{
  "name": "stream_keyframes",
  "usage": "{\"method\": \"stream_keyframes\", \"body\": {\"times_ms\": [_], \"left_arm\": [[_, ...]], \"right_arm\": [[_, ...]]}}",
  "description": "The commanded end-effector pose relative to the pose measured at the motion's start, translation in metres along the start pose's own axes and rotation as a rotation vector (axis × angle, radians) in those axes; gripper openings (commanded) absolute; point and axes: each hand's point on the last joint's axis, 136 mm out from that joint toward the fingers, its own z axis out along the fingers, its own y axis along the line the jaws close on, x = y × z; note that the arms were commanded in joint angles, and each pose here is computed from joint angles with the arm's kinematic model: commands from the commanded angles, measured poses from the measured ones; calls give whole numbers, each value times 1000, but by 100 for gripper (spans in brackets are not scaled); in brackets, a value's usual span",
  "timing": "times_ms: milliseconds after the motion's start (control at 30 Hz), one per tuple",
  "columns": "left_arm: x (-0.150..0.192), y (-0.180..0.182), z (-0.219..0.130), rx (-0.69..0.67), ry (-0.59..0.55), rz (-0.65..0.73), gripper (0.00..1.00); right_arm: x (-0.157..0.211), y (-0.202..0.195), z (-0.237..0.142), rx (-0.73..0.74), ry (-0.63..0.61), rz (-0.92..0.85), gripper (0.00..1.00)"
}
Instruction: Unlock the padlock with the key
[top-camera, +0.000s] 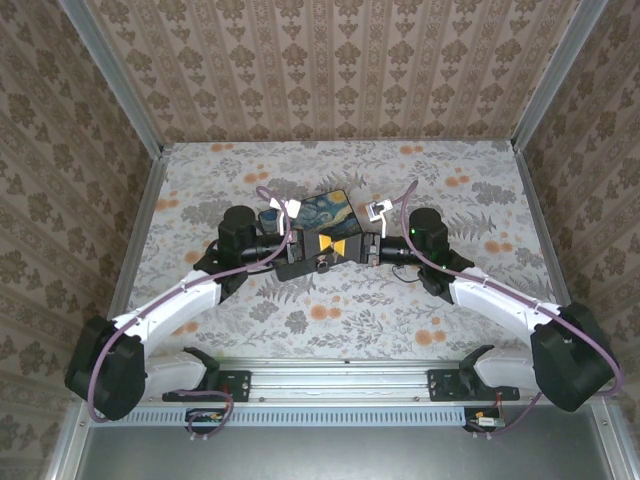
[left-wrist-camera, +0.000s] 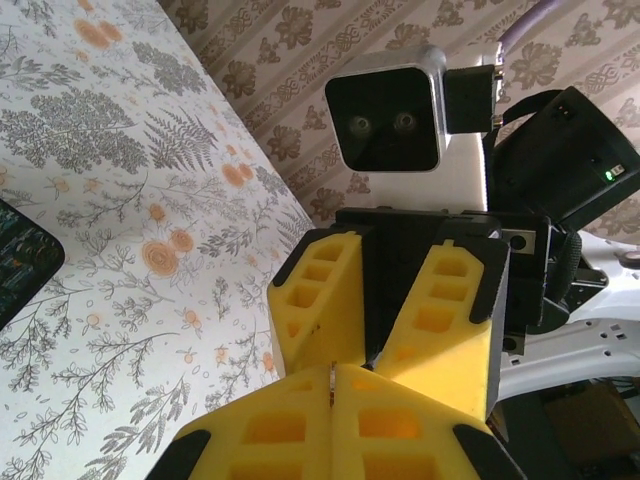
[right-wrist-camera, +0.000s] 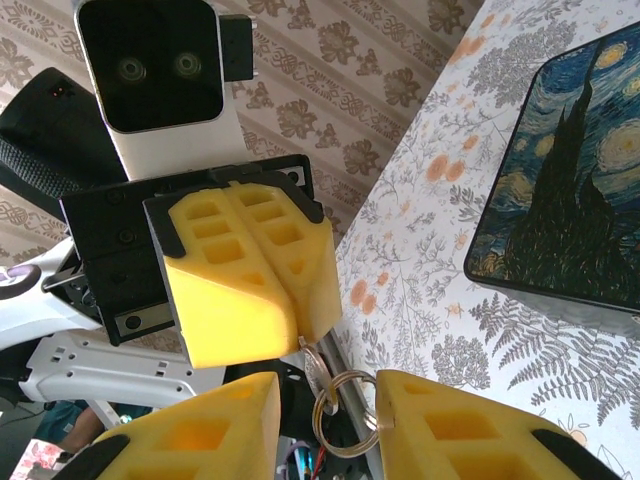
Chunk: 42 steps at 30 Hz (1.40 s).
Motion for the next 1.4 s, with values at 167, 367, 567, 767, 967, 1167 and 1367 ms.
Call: {"method": "stream_keyframes", "body": {"times_ms": [167, 367, 567, 767, 967, 1167, 1367], "left_arm": [[-4, -13, -4, 53, -17, 22, 0], [-4, -12, -2, 59, -19, 18, 0], [-4, -12, -1, 67, -22, 13, 0], [-5, -9, -1, 58, -31, 10, 0], [-2, 12, -7, -19, -36, -18, 39], [-4, 25, -27, -190, -17, 48, 54], [-4, 59, -50, -566, 135, 317, 46]], "right_arm": [[-3, 8, 4, -49, -8, -21, 26], [-4, 13, 6, -75, -14, -26, 18], [-6, 18, 6, -103, -27, -27, 5], [-9, 24, 4, -142, -57, -25, 0], [-10, 9, -2, -59, -84, -12, 0], [6, -31, -10, 166, 11, -30, 0], [2, -68, -41, 329, 7, 9, 0]]}}
